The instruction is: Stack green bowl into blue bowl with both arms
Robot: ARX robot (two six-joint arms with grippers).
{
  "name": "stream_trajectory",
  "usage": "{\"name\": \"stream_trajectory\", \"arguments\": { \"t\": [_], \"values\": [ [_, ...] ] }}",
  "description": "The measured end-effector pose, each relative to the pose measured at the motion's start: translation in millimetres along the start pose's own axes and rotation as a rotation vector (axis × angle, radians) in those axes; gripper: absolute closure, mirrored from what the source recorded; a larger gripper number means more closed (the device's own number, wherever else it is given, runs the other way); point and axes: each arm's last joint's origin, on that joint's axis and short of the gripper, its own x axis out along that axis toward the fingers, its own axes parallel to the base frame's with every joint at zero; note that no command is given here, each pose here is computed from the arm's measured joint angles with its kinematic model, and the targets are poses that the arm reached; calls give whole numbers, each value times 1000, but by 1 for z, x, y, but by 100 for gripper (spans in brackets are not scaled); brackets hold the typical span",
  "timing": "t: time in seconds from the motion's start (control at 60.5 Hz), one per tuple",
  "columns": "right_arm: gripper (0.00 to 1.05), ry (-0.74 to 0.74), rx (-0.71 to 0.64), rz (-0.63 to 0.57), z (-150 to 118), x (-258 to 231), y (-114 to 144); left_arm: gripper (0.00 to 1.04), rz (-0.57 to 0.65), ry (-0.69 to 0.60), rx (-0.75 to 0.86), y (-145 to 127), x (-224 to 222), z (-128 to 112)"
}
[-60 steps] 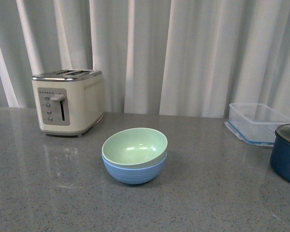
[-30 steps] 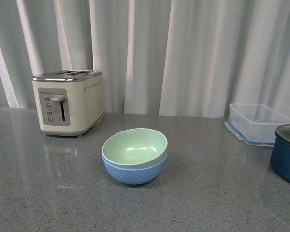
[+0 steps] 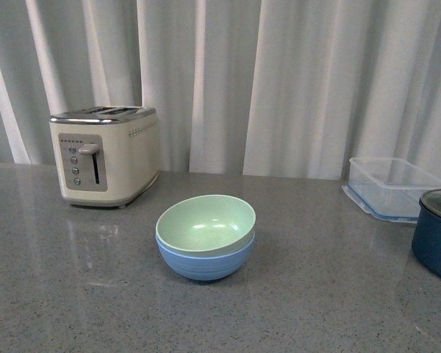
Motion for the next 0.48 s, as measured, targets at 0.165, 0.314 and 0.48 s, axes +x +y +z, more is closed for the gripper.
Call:
{"name": "stream_trajectory", "arguments": {
  "t": [0.165, 0.314, 0.48],
  "values": [
    [10, 0, 0, 0, 0, 0, 0, 7, 0, 0, 0, 0, 0, 0],
    [10, 0, 1, 0, 0, 0, 0, 7, 0, 0, 0, 0, 0, 0],
    [10, 0, 0, 0, 0, 0, 0, 7, 0, 0, 0, 0, 0, 0]
  ]
}}
